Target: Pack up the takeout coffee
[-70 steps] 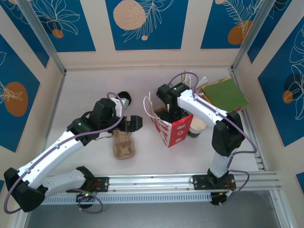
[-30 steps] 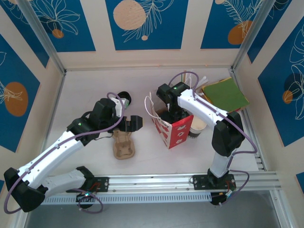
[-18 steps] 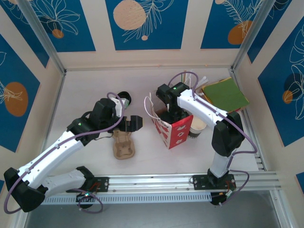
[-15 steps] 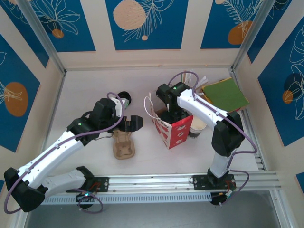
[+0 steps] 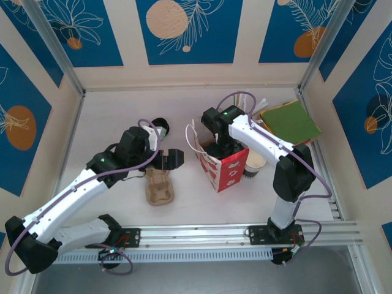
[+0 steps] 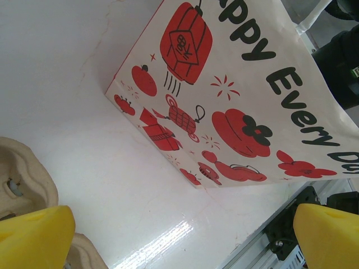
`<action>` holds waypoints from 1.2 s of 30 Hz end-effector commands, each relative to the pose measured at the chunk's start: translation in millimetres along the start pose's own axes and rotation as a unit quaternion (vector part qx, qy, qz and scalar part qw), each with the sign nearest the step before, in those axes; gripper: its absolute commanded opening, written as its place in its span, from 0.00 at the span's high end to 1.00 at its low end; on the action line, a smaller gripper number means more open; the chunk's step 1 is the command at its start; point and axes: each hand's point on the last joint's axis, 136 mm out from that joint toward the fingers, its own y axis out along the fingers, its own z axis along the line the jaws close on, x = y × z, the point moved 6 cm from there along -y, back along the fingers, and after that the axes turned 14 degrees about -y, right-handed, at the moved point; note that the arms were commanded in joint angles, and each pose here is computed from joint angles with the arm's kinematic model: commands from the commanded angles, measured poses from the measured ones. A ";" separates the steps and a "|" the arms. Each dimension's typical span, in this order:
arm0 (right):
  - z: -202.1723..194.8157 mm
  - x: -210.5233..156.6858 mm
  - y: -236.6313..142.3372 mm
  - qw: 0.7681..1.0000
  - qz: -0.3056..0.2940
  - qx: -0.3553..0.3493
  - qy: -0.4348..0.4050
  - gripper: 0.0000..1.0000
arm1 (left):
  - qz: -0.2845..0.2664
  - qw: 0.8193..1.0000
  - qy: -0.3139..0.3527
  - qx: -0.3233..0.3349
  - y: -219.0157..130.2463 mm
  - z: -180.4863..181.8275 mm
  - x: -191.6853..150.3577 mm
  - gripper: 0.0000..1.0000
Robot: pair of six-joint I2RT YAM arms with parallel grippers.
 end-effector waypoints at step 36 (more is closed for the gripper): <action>2.8 -2.1 -24.3 1.000 -0.019 0.001 0.010 0.09 | -0.017 1.000 0.009 0.022 -1.6 8.5 5.1 0.00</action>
